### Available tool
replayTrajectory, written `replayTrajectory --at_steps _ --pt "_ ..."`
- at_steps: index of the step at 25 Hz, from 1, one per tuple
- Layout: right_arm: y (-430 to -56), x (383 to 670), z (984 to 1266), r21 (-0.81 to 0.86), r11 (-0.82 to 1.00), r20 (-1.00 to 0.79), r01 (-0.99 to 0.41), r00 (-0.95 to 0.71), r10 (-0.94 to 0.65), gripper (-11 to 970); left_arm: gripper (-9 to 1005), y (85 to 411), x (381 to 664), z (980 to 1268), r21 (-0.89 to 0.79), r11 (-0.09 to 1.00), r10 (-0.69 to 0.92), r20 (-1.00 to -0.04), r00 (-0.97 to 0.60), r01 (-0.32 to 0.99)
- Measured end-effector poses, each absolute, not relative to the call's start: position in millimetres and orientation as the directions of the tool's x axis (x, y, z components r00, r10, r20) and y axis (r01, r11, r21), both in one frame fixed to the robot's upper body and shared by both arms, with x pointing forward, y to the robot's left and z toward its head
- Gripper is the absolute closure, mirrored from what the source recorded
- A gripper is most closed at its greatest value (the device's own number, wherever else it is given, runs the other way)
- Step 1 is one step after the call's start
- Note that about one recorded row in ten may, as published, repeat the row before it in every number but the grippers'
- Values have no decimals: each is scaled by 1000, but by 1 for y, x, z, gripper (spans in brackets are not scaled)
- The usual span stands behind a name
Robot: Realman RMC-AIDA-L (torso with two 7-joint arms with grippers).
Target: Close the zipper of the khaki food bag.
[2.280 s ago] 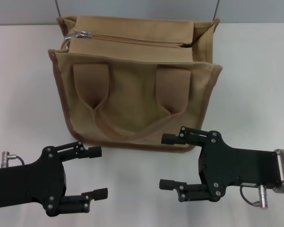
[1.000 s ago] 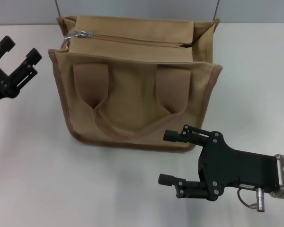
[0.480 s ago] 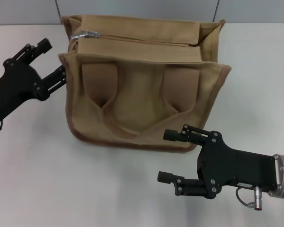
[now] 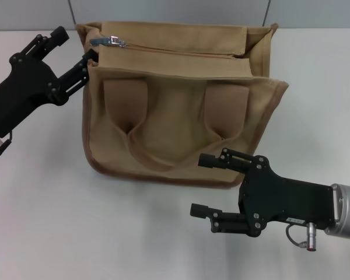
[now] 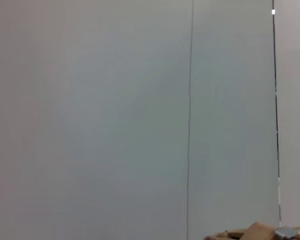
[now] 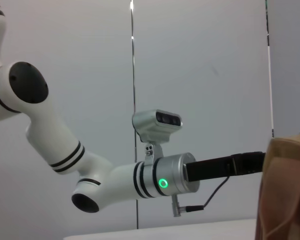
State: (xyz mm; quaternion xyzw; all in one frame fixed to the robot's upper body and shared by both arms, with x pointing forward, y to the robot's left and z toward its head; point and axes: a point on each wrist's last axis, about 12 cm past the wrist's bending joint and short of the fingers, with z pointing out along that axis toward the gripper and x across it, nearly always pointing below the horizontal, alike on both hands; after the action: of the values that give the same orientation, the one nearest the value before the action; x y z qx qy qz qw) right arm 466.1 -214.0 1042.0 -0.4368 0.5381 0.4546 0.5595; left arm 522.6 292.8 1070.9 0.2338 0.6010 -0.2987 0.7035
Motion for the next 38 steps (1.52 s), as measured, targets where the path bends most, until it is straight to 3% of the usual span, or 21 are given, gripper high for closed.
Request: replayTrajectory --at_steps 8,13,24,25,38 --pt "-213 468 1043 -4 205 -999 -979 11 35 169 242 291 519 1068 -23 711 -138 -985 107 703" --pt "-213 469 1043 -4 205 -999 -979 12 34 169 452 291 518 1069 -22 711 -144 -983 115 702" --pt "-213 467 1040 13 214 -999 -977 -4 39 170 698 290 520 1071 -23 710 -151 -981 120 704" --pt "-213 466 1040 14 216 -999 -976 -6 39 170 851 290 520 1071 -24 710 -152 -981 120 704" --pt "-214 466 1040 22 237 -999 -971 -9 52 170 923 293 514 1075 -58 718 -227 -962 154 694"
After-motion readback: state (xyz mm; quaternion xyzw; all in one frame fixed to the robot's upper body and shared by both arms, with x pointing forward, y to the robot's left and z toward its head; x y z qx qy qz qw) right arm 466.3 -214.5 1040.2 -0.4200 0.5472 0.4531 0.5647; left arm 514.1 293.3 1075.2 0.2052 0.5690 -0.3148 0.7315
